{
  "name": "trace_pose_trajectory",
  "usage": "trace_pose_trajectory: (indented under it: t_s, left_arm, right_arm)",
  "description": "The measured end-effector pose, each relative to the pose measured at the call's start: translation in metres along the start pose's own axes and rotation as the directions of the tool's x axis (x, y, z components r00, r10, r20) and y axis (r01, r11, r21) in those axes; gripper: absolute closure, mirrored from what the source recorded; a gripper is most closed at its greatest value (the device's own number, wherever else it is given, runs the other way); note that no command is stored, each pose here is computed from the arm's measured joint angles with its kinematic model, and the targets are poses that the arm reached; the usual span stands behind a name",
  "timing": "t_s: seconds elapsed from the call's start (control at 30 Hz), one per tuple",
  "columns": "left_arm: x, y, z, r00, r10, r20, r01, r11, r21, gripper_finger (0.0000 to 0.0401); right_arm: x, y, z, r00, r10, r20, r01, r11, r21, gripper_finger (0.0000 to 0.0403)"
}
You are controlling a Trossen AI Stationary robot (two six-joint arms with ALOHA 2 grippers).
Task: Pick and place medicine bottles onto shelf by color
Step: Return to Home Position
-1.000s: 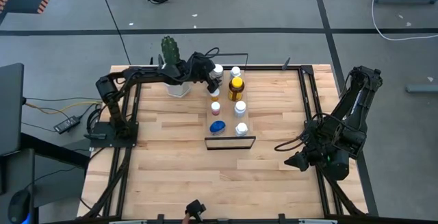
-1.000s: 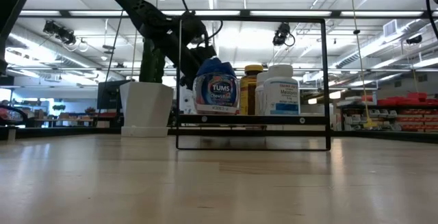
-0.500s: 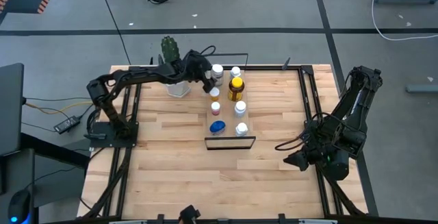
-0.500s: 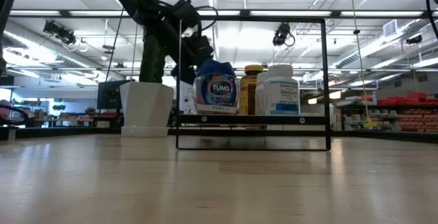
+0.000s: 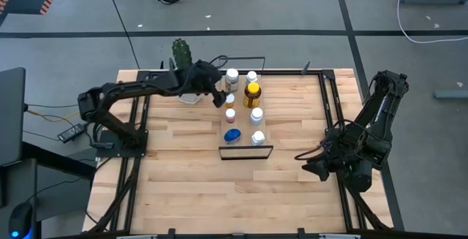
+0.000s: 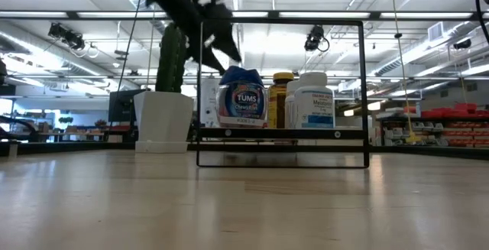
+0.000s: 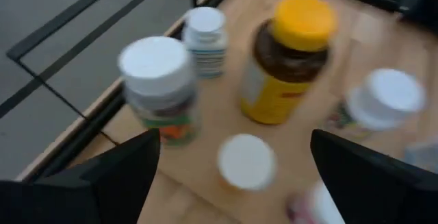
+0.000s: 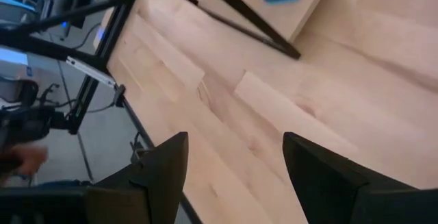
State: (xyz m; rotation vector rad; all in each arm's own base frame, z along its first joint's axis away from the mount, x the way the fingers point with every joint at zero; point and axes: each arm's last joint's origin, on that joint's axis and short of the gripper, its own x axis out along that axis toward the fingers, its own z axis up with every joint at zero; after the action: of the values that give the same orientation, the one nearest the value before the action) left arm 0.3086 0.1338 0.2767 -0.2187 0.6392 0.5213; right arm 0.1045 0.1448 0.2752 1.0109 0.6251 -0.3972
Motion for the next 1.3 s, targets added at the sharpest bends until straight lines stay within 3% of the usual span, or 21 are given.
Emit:
trace_pose_trajectory:
  t_s: [0.37, 0.5, 0.63, 0.77, 0.8, 0.9, 0.97, 1.1, 1.3]
  left_arm:
    - [-0.081, -0.058, 0.007, 0.976, -0.155, 0.153, 0.174, 0.977, -0.120, 0.0088]
    - [-0.107, -0.071, -0.002, 0.972, -0.191, 0.133, 0.210, 0.967, -0.142, 0.0134]
    - [-0.134, -0.082, -0.011, 0.969, -0.208, 0.132, 0.225, 0.966, -0.129, 0.0225]
    - [-0.166, -0.082, -0.028, 0.970, -0.184, 0.159, 0.202, 0.973, -0.107, 0.0365]
    - [-0.171, -0.080, -0.036, 0.968, -0.180, 0.173, 0.200, 0.974, -0.107, 0.0381]
    - [-0.174, -0.067, -0.067, 0.952, -0.213, 0.219, 0.247, 0.959, -0.138, 0.0388]
    - [-0.174, -0.058, -0.086, 0.920, -0.261, 0.292, 0.319, 0.932, -0.171, 0.0395]
    - [-0.174, -0.041, -0.111, 0.813, -0.332, 0.479, 0.453, 0.876, -0.162, 0.0397]
    - [-0.153, -0.018, -0.145, 0.771, -0.357, 0.527, 0.492, 0.860, -0.138, 0.0399]
  right_arm:
    - [0.004, 0.000, 0.014, 0.993, -0.012, 0.116, 0.019, 0.998, -0.062, 0.0158]
    - [0.001, 0.000, 0.033, 0.979, 0.011, 0.203, 0.000, 0.999, -0.052, 0.0162]
    - [-0.012, -0.004, 0.056, 0.955, 0.060, 0.291, -0.043, 0.997, -0.066, 0.0204]
    - [-0.023, -0.011, 0.076, 0.939, 0.076, 0.334, -0.028, 0.989, -0.147, 0.0298]
    - [-0.026, -0.014, 0.081, 0.934, 0.073, 0.349, -0.014, 0.985, -0.169, 0.0327]
    - [-0.030, -0.023, 0.091, 0.901, 0.067, 0.428, 0.030, 0.976, -0.216, 0.0390]
    - [-0.031, -0.032, 0.095, 0.874, 0.063, 0.482, 0.051, 0.974, -0.219, 0.0393]
    - [-0.032, -0.052, 0.096, 0.851, 0.080, 0.519, 0.047, 0.973, -0.227, 0.0395]
    - [-0.030, -0.079, 0.096, 0.835, 0.155, 0.527, 0.003, 0.958, -0.286, 0.0396]
